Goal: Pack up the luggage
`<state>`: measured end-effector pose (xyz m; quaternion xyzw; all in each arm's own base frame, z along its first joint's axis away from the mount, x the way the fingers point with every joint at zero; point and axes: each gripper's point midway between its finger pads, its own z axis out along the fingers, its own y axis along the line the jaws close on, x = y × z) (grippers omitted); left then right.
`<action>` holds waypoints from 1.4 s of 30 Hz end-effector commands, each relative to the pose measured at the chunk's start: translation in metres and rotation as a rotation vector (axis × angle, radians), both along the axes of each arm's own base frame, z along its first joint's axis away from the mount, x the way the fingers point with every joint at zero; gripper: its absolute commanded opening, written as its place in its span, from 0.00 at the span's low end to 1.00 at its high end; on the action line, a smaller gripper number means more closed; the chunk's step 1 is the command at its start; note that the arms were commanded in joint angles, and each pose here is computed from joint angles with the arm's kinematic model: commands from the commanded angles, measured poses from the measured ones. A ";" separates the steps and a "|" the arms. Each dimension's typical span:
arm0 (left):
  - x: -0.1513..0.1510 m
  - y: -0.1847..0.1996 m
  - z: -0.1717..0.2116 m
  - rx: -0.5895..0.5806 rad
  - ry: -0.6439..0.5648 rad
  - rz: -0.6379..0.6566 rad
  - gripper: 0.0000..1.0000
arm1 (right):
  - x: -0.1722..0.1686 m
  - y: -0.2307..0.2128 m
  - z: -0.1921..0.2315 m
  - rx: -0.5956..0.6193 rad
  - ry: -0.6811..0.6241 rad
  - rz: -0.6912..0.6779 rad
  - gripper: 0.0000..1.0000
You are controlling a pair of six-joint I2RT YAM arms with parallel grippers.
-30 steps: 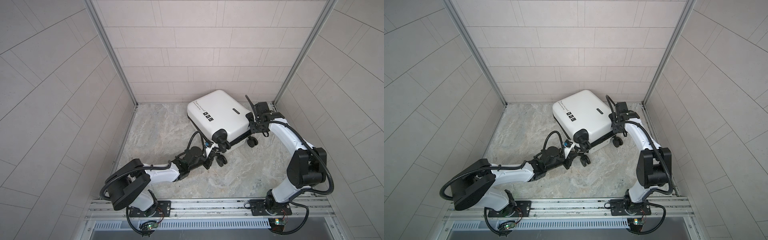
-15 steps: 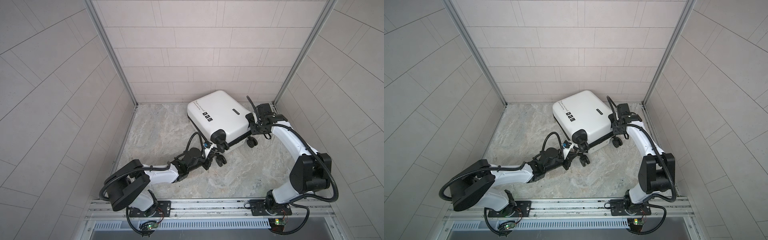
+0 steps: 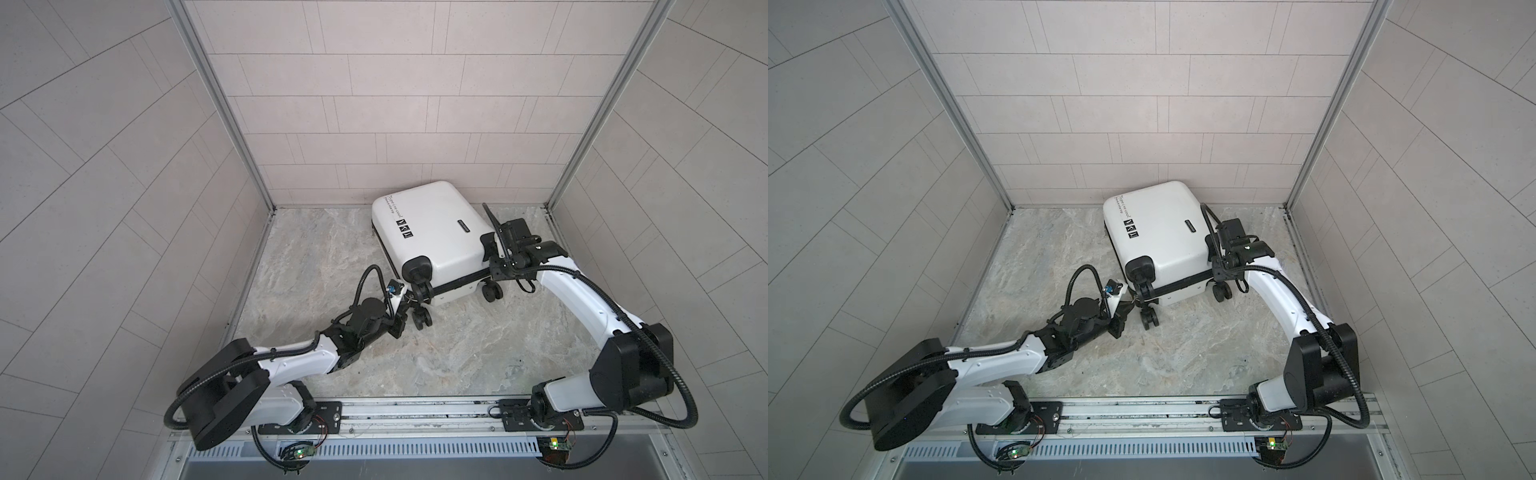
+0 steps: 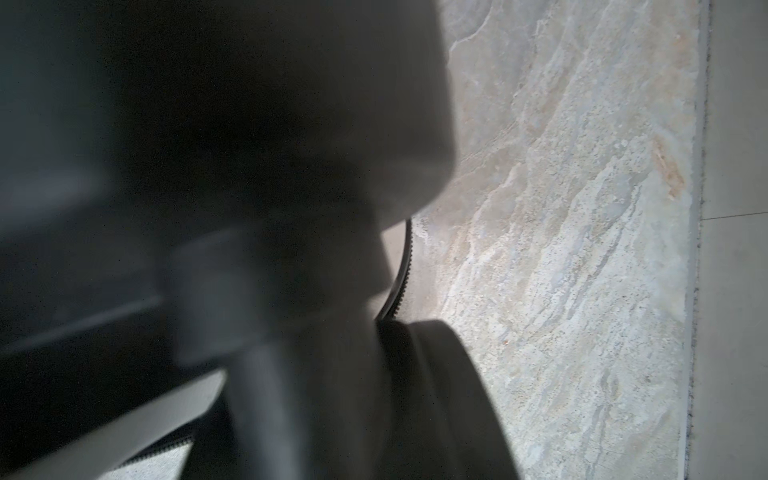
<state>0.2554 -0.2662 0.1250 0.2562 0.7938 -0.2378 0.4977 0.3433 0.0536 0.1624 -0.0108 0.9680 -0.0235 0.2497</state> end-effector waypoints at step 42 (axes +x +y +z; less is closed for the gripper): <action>-0.024 -0.026 0.062 -0.109 -0.180 -0.082 0.00 | -0.035 0.088 0.017 0.017 -0.017 0.112 0.26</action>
